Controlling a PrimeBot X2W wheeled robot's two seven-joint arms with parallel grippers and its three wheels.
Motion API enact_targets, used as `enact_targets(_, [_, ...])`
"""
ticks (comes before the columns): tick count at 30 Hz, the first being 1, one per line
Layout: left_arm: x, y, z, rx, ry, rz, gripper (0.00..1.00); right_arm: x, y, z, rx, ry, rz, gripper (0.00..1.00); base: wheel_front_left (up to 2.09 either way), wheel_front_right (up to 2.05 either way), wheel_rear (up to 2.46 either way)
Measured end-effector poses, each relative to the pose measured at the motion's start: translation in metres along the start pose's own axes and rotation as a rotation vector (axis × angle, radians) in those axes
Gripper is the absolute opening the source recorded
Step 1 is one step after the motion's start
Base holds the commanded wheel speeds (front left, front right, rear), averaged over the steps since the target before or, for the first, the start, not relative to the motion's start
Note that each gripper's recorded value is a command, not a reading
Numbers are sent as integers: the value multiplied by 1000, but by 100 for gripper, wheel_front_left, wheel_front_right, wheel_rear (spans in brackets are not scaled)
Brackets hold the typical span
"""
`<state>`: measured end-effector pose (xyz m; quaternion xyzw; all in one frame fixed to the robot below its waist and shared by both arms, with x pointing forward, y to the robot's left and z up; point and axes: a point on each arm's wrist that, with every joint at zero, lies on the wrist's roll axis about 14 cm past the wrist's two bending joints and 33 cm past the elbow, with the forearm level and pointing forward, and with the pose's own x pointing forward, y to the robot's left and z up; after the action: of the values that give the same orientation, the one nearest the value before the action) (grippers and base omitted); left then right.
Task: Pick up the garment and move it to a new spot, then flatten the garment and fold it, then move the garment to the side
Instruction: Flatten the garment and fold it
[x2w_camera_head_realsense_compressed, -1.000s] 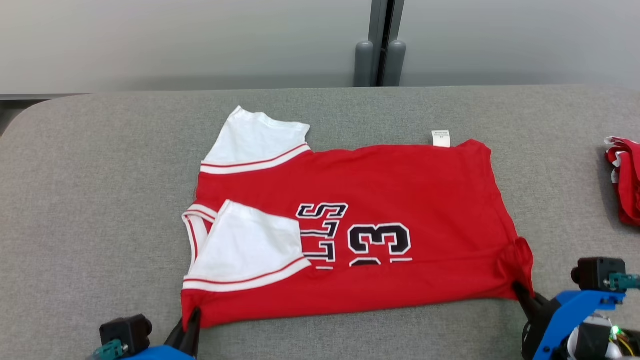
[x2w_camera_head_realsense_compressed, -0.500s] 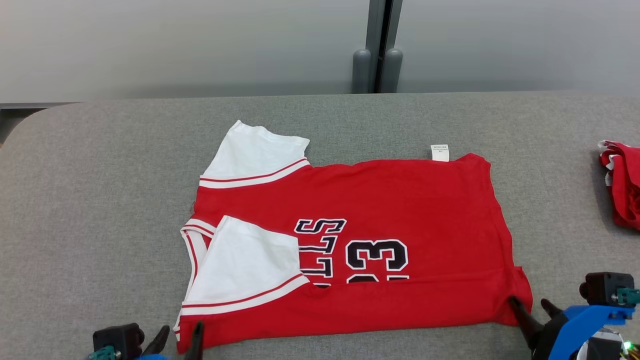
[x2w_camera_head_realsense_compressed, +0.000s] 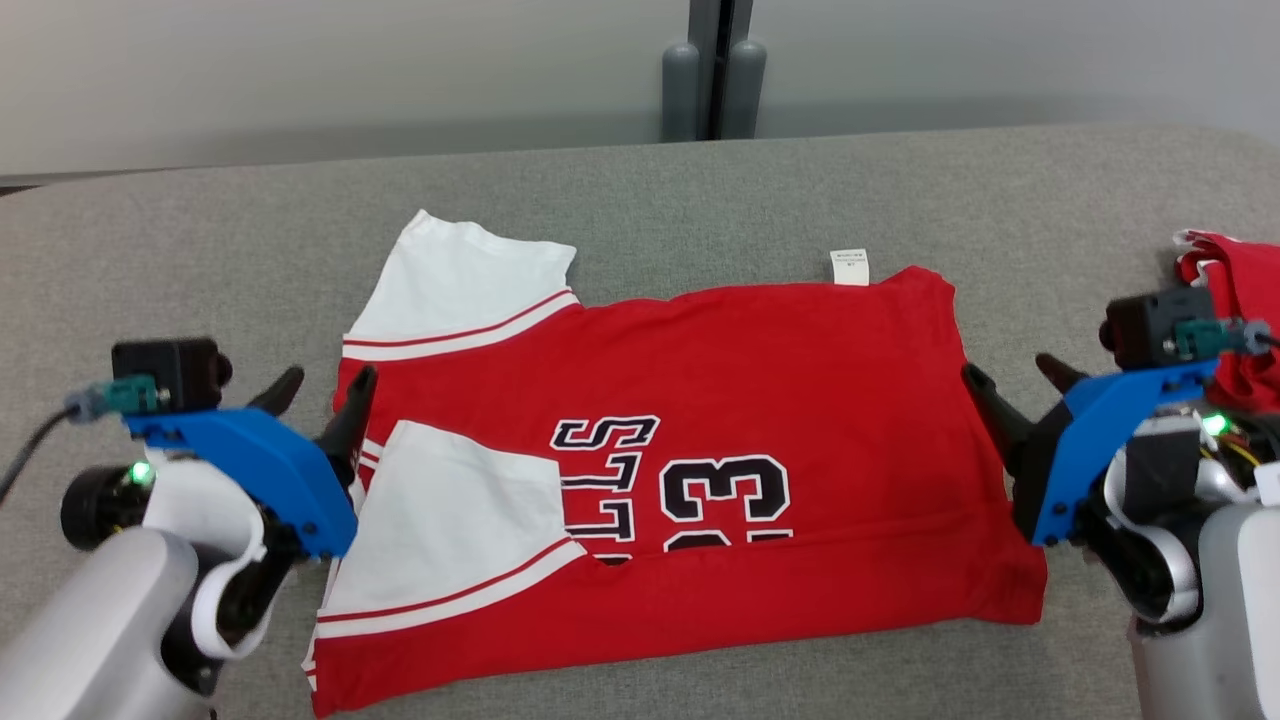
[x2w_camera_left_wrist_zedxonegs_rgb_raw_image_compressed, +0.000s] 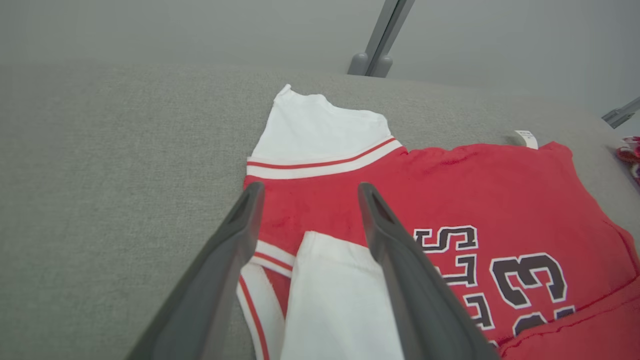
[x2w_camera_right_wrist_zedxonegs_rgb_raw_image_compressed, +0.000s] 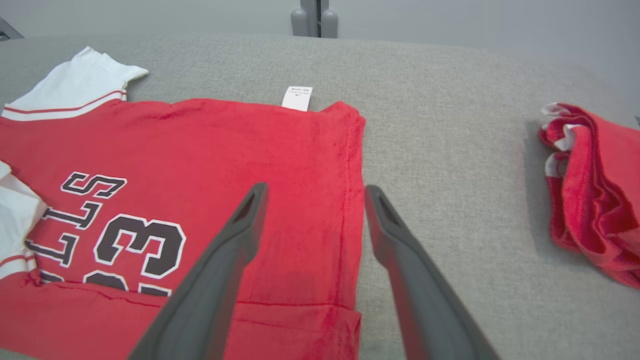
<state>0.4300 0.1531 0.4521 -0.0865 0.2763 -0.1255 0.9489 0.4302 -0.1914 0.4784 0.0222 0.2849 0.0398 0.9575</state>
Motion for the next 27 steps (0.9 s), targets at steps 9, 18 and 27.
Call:
enact_targets(9, [66,22,44,36,96,-20,100,51,17,28,-48,71,91,100,0,0,0])
enact_targets(18, [129,33,37,135,260,-59,100,95,19,43,-86,98,122,100,0,0,0])
enact_targets(27, [174,31,24,186,353,-84,100,121,3,20,-93,148,103,100,0,0,0])
